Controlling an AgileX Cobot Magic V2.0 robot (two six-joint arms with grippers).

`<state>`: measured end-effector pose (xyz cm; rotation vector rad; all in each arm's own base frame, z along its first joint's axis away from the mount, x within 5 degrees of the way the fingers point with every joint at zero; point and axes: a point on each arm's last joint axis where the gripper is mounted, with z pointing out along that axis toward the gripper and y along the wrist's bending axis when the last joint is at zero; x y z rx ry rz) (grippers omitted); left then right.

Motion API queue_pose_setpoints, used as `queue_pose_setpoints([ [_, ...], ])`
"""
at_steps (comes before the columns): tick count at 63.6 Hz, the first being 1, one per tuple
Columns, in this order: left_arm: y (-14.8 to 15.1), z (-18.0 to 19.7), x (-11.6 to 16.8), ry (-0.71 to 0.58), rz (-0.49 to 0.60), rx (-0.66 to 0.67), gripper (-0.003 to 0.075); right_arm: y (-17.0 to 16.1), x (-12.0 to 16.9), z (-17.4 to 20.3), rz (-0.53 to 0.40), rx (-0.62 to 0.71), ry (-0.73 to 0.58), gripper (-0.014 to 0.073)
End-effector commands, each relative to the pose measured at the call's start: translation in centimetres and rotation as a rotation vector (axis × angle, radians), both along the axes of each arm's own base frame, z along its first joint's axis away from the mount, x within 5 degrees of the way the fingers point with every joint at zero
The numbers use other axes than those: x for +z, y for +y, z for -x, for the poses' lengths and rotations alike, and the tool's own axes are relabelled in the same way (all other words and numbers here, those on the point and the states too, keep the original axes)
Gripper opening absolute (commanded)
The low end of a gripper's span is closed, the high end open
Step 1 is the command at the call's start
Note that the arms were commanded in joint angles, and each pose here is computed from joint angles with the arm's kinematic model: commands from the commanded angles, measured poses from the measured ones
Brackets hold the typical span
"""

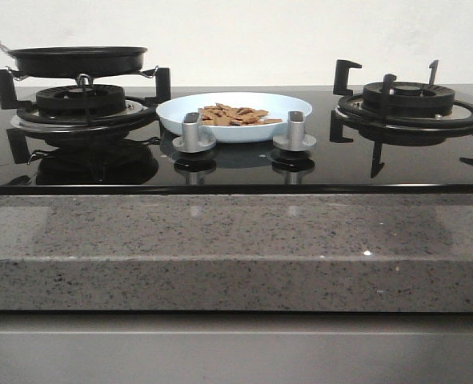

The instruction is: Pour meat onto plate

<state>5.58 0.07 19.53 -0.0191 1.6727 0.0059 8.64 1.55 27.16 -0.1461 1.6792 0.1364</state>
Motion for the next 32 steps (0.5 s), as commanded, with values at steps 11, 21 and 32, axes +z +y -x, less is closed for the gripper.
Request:
queue_pose_setpoints([
  [11,0.0,0.1,0.7,-0.099,0.018,0.002,-0.0020,-1.1,-4.8,2.2,-0.029,-0.106,-0.125,-0.0069],
  [21,0.0,0.1,0.7,-0.099,0.018,0.002,-0.0020,-1.3,-6.4,3.2,-0.058,-0.140,-0.172,-0.0069],
  [32,0.0,0.1,0.7,-0.099,0.018,0.002,-0.0020,-1.3,-7.2,3.1,-0.061,-0.140,-0.112,-0.0069],
])
